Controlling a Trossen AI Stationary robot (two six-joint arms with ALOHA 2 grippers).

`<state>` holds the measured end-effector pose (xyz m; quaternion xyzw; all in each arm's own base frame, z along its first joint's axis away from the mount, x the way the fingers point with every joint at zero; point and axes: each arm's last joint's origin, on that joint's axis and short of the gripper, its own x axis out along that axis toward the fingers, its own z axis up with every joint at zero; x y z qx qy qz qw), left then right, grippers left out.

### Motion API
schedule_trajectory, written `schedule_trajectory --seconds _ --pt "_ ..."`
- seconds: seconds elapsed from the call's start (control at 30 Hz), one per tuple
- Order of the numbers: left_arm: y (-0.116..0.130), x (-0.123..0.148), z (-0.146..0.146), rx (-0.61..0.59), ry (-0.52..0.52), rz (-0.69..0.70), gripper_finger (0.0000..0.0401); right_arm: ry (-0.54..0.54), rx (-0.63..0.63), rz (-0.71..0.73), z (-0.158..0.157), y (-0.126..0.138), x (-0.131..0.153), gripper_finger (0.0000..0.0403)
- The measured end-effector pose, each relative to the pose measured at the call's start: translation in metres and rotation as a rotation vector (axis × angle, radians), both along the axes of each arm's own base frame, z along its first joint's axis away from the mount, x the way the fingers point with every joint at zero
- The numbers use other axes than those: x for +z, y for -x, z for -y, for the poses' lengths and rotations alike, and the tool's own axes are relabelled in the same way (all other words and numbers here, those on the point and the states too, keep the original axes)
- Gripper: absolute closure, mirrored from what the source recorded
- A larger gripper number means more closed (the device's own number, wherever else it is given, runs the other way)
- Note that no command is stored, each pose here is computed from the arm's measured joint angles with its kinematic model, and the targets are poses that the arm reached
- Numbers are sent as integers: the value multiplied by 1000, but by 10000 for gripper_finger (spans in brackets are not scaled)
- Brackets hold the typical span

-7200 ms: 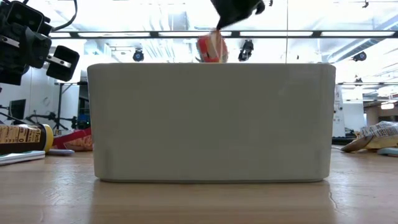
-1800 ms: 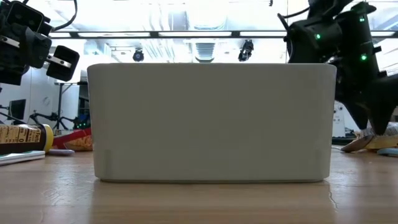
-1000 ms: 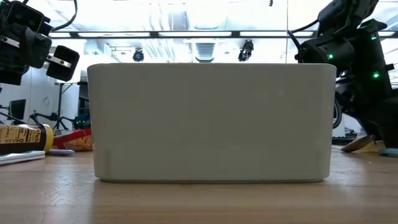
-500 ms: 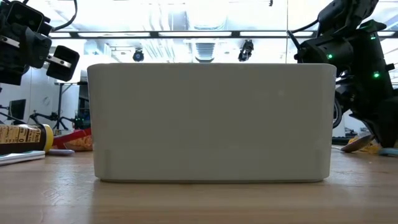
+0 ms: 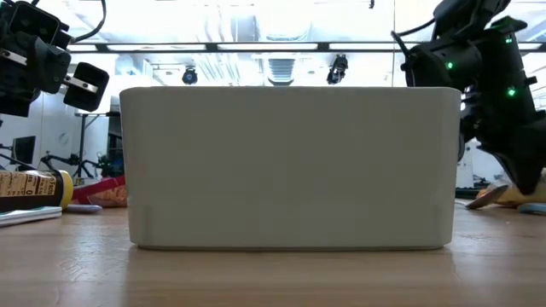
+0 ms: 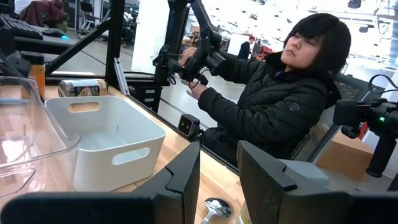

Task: Pick & Place Food Item
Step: Put the yellow noodle pack into the white bin

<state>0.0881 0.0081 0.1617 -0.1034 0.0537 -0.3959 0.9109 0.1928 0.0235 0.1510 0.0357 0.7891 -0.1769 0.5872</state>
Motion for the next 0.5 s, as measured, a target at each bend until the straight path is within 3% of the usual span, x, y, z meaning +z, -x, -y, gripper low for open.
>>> schedule_trajectory --seconds 0.33,0.5 --pt "0 0 0 0 0 0 290 85 -52 124 2 0 25 390" --pt "0 0 0 0 0 0 290 210 -113 215 6 4 35 390"
